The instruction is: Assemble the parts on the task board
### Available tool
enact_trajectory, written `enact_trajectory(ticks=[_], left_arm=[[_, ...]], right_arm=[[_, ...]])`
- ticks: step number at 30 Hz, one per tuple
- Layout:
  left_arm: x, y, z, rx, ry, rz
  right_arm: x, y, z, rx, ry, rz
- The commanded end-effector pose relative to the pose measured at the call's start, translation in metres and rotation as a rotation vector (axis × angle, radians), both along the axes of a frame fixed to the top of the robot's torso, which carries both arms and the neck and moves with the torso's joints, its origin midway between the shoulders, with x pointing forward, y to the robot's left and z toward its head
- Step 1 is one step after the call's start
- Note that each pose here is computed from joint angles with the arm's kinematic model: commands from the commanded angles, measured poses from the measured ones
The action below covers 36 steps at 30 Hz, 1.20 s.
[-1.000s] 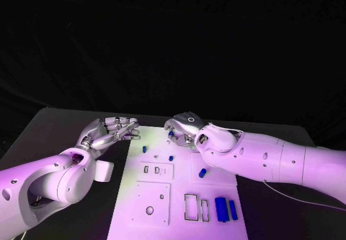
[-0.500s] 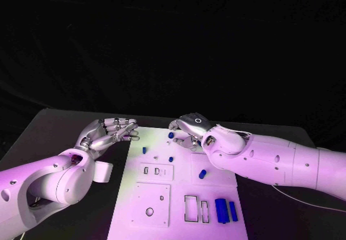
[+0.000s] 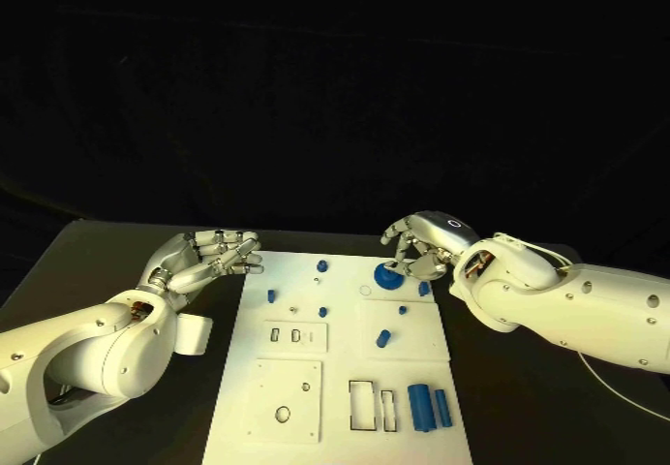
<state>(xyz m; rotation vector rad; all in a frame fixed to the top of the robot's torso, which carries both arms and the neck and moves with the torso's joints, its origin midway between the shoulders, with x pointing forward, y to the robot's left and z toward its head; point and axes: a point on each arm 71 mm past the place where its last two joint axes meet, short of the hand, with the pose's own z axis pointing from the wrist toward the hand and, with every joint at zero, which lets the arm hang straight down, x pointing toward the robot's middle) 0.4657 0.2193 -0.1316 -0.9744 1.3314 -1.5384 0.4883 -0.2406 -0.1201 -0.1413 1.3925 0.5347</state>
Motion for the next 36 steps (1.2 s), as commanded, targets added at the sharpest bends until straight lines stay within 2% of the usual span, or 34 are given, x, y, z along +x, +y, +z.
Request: enact_trajectory(ticks=[1,3,10,24,36], left_arm=[[0.0005,-0.003,0.0010,-0.009,-0.004,-0.023],[0.0015,-0.003,0.0006,-0.009,-0.004,-0.024],[0.0034,-0.004,-0.0001,-0.009,-0.003,-0.027],[0.0045,-0.004,-0.0007,-0.009,-0.002,-0.028],[0.0050,-0.003,-0.0009,-0.007,0.000,-0.025]], right_arm=[[0.000,-0.011,-0.008,0.047,0.174,-0.035],[0.000,-0.019,-0.011,0.042,0.210,-0.057],[0.005,-0.028,-0.018,0.038,0.255,-0.092],[0.017,-0.018,-0.029,0.092,0.290,-0.099],[0.019,-0.012,-0.035,0.111,0.308,-0.095]])
